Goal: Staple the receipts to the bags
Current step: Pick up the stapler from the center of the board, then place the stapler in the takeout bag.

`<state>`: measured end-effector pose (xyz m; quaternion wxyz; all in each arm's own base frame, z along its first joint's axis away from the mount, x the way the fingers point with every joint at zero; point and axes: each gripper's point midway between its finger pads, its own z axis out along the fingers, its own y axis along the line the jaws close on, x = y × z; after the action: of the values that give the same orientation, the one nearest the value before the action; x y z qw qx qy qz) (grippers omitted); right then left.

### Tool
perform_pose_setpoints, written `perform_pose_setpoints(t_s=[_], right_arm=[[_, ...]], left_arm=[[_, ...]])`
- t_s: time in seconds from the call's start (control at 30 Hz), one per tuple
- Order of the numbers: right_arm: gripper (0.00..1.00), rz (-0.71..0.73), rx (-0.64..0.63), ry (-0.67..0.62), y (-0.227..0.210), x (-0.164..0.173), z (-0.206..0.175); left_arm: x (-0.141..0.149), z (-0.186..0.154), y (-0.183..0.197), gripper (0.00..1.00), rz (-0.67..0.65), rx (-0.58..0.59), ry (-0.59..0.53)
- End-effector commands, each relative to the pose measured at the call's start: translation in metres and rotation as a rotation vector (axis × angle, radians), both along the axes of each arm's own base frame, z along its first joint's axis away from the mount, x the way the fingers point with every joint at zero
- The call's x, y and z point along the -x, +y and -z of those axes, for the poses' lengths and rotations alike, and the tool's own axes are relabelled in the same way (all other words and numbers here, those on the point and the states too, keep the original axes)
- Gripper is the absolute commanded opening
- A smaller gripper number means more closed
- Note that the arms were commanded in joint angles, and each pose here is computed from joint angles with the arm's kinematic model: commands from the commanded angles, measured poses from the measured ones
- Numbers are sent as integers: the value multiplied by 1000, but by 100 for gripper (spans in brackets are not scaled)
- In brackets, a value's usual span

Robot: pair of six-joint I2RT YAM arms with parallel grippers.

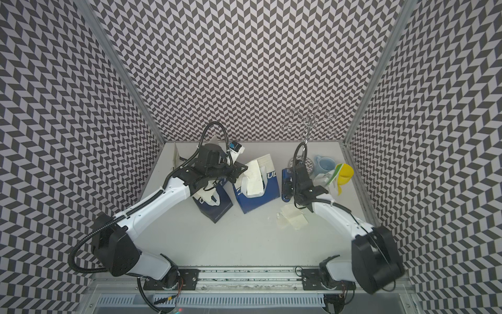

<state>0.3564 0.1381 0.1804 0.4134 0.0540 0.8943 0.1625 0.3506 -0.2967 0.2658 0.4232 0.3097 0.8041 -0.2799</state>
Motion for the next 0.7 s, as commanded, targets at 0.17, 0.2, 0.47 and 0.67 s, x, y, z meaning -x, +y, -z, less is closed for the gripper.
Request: perform_pose_setpoints(t_s=[0.17,0.2,0.47,0.67], right_arm=[[2,16,-410,-634,8,11,-211],[2,9,-441,-665,11,11,-221],[2,-198,-616,-793,76,-2,-270],[2,-254,-564,-779,119,-10,-266]], left_arm=[[11,11,-18,0,-14,67,116],[11,10,-19,0,-19,76,121],[14,11,-37,0,-74,110,150],[18,9,-47,0,-41,134,169]])
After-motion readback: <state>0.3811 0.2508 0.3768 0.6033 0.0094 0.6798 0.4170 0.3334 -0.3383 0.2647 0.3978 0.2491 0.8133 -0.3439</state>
